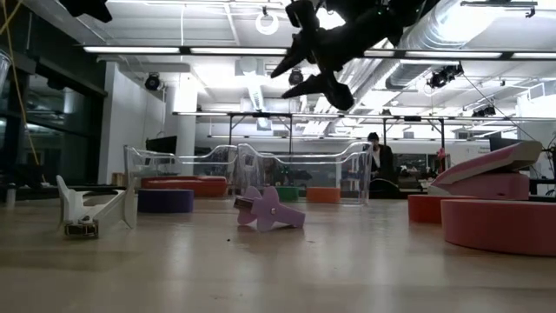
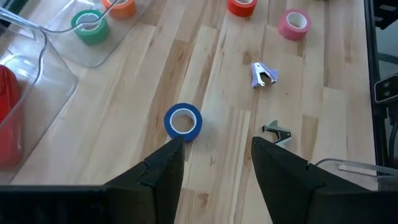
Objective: Pick and place Stapler, Stapler remover, tape
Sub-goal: Put the pink stapler into the top left transparent bin
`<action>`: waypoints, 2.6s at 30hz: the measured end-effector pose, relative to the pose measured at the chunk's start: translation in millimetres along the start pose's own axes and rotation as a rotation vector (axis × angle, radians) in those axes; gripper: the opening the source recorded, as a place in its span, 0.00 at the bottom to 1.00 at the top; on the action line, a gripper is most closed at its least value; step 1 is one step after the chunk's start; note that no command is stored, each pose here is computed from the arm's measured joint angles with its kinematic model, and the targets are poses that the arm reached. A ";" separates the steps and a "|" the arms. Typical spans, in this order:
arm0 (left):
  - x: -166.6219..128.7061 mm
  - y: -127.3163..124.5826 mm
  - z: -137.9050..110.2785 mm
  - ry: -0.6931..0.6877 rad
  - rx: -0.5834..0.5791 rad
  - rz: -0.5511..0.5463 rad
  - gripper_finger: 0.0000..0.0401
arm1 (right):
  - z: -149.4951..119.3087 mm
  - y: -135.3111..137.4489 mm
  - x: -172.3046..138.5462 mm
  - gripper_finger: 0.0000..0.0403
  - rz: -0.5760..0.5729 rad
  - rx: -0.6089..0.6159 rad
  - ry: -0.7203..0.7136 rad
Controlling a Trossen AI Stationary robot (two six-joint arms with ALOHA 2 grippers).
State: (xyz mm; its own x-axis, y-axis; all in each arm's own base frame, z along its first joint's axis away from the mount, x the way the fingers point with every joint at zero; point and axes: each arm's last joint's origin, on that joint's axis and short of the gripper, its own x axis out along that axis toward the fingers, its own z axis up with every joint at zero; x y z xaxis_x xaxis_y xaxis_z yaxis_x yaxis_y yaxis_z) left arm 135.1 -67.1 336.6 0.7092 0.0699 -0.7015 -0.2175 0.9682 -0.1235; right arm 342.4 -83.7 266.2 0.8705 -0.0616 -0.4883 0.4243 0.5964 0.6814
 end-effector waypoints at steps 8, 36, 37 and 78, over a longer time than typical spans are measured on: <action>-2.7 2.0 -0.9 0.000 0.040 -0.008 0.46 | -10.3 -7.1 -0.1 0.46 -0.135 0.088 0.038; -13.6 9.0 -4.6 0.013 0.075 -0.074 0.46 | -48.8 37.6 -56.4 0.54 -0.812 0.239 0.196; -13.6 9.2 -4.8 0.015 0.075 -0.072 0.46 | -54.5 36.0 -56.7 0.54 -0.835 0.256 0.206; -13.5 9.2 -5.1 0.020 0.100 -0.075 0.46 | -172.8 -78.5 -45.0 0.79 -1.070 0.561 0.568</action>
State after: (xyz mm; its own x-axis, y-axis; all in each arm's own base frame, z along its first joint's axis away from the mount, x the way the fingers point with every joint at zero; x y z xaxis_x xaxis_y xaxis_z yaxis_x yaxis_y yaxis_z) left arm 120.1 -60.4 341.4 0.7074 -0.0075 -0.7068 -0.0960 0.9897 -0.1066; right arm 226.9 10.5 140.4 -0.1187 0.1321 -0.9841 0.9924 0.0479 -0.1132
